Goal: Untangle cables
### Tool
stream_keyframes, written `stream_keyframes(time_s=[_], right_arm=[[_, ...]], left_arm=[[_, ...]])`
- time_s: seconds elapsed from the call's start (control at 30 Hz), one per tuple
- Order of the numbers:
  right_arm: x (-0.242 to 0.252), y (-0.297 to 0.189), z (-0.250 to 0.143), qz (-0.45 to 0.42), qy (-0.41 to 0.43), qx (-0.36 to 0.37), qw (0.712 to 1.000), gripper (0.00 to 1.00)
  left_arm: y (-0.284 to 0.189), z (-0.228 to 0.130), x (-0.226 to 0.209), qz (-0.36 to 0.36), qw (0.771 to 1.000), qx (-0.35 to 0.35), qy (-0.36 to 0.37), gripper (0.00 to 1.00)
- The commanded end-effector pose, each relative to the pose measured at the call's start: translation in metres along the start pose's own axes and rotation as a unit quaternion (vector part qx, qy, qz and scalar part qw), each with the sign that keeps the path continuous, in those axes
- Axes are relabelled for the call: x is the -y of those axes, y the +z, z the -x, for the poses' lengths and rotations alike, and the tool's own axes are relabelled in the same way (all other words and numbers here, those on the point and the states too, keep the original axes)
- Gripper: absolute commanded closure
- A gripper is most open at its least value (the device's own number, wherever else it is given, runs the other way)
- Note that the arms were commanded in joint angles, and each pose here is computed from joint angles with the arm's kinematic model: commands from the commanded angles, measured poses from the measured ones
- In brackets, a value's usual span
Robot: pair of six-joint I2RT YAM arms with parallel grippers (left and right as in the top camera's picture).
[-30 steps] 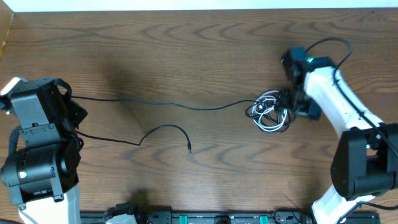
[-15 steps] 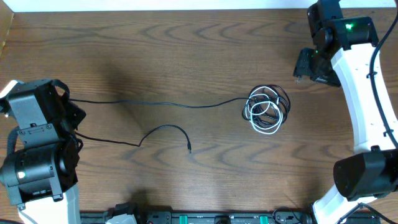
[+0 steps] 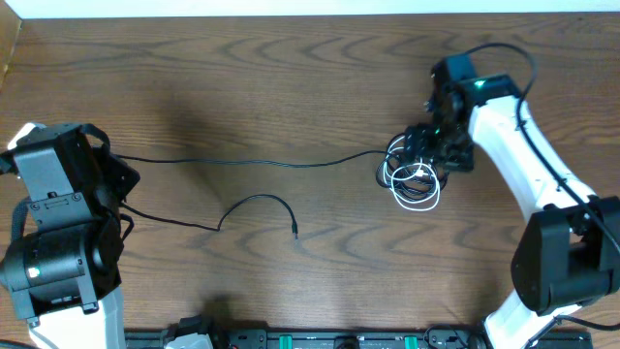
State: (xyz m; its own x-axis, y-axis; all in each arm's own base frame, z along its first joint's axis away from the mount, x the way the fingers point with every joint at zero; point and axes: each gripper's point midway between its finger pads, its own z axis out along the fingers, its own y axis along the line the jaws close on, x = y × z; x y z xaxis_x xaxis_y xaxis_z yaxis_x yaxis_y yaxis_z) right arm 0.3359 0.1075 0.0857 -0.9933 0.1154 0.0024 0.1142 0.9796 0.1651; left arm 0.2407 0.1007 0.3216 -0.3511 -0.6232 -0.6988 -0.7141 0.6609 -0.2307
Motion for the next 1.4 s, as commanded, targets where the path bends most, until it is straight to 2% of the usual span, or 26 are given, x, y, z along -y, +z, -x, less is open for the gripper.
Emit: stream_keyframes(time_s=[0.0, 0.13, 0.4, 0.6, 0.8, 0.93, 1.13, 1.37], right_arm=[[-0.002, 0.015, -0.010, -0.006, -0.007, -0.008, 1.000, 0.20], [0.019, 0.035, -0.011, -0.062, 0.034, 0.011, 0.997, 0.21], [0.041, 0.061, -0.009, -0.097, 0.051, 0.043, 0.993, 0.26], [0.072, 0.043, 0.002, -0.183, 0.083, 0.078, 0.977, 0.27], [0.092, -0.010, 0.021, -0.236, 0.105, 0.096, 0.961, 0.27], [0.086, -0.034, 0.030, -0.215, 0.117, 0.100, 0.964, 0.27], [0.032, -0.010, 0.022, -0.066, 0.072, 0.050, 0.994, 0.24], [0.026, 0.033, 0.004, -0.060, 0.067, 0.038, 0.995, 0.21]], left_arm=[[-0.006, 0.005, 0.003, -0.011, 1.000, 0.005, -0.010, 0.93], [-0.006, 0.005, 0.003, -0.011, 1.000, 0.005, -0.009, 0.92], [-0.006, 0.005, 0.003, -0.011, 1.000, 0.005, -0.009, 0.92], [-0.006, 0.005, 0.003, -0.011, 1.000, 0.005, -0.009, 0.92], [-0.006, 0.005, 0.003, -0.011, 1.000, 0.005, -0.009, 0.92], [-0.006, 0.005, 0.003, -0.011, 1.000, 0.005, -0.009, 0.93], [-0.006, 0.005, 0.003, -0.011, 1.000, 0.005, -0.009, 0.93], [-0.006, 0.005, 0.003, -0.011, 1.000, 0.005, -0.009, 0.93]])
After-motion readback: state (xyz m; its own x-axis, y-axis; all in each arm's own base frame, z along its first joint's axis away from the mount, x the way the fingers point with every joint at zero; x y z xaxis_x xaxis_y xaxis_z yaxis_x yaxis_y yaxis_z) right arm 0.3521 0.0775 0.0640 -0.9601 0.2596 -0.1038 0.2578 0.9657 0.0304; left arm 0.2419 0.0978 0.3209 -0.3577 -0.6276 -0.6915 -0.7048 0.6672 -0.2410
